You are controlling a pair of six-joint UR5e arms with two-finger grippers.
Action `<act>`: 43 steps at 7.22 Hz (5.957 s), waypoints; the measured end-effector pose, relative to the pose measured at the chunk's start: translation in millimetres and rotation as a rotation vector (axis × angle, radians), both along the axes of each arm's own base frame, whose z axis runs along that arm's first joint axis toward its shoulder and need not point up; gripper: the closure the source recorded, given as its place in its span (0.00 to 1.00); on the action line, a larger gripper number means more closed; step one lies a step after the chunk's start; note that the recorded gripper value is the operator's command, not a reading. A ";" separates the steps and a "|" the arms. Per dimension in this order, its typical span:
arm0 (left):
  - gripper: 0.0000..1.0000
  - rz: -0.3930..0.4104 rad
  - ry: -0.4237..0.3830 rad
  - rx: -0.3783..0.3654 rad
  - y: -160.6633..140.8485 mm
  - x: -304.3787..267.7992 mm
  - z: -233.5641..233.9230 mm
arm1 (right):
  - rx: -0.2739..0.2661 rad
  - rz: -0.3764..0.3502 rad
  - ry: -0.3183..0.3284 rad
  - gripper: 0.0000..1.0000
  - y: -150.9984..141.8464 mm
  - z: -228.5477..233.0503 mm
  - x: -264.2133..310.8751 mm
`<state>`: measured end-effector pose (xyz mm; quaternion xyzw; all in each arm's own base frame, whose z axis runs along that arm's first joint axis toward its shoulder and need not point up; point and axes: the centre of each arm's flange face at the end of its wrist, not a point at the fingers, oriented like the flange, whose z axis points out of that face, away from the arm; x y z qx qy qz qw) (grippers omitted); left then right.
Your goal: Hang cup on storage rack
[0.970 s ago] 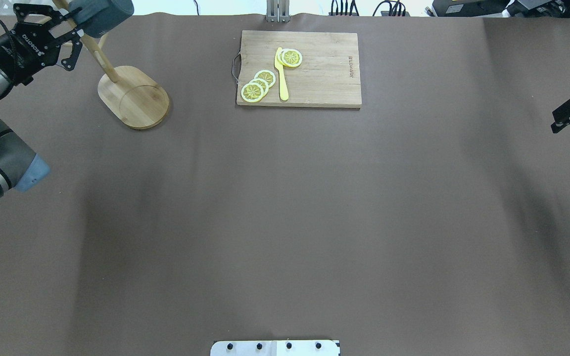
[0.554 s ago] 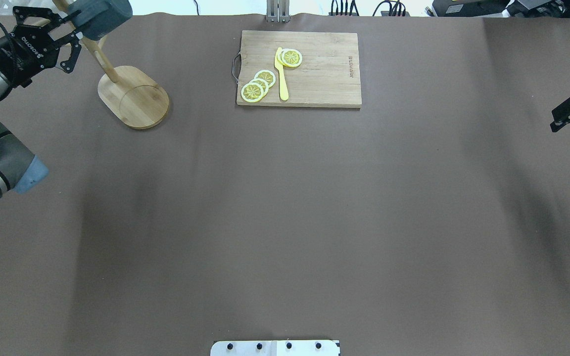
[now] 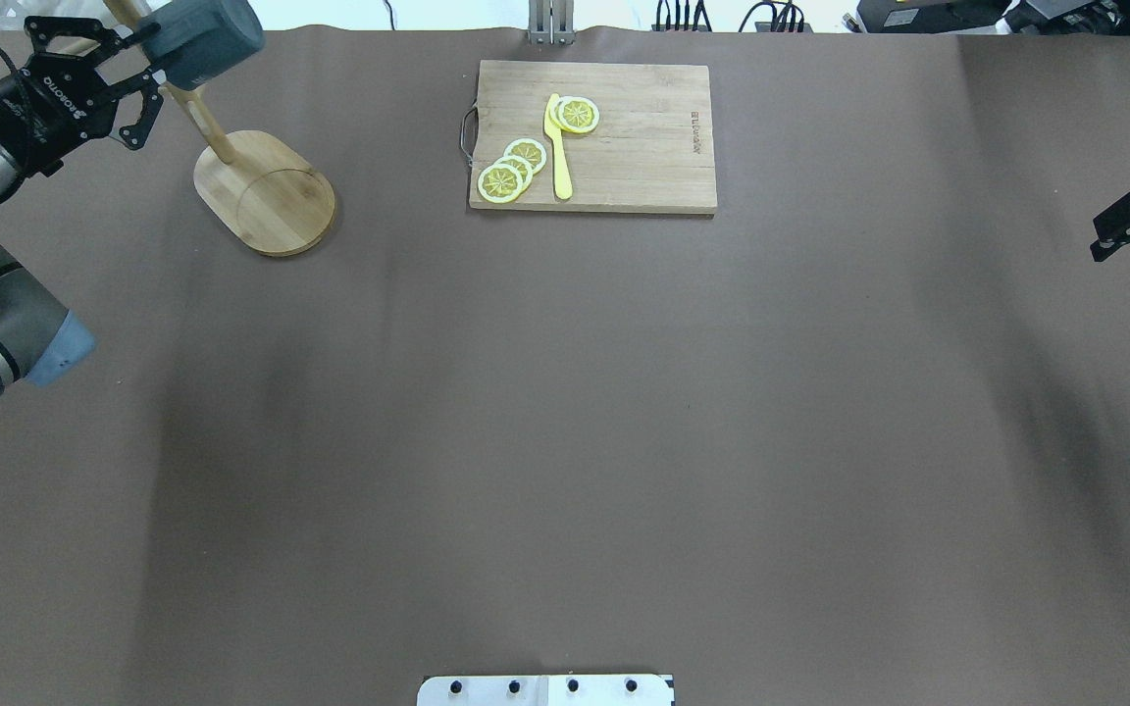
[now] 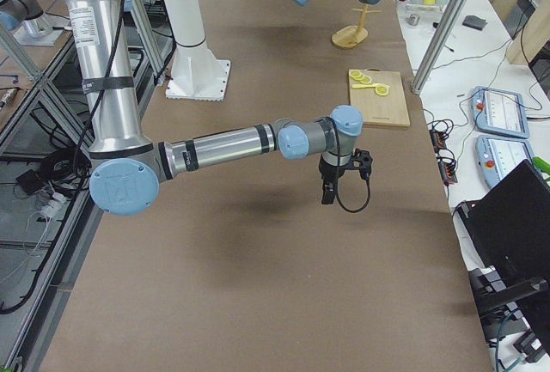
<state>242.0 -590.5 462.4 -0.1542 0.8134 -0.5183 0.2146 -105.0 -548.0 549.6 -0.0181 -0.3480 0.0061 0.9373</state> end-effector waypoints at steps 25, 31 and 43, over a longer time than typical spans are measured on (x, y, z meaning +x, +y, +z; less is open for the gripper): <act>0.03 -0.188 -2.003 0.658 61.6 -145.5 130.7 | 0.004 0.008 0.009 0.00 -3.9 -2.8 -0.6; 0.03 0.272 -1.880 0.793 36.4 -211.2 130.9 | -0.026 0.007 0.020 0.00 4.8 14.2 2.5; 0.03 0.917 -1.573 0.821 139.8 -236.2 182.4 | -0.024 0.034 0.008 0.00 21.6 48.6 73.4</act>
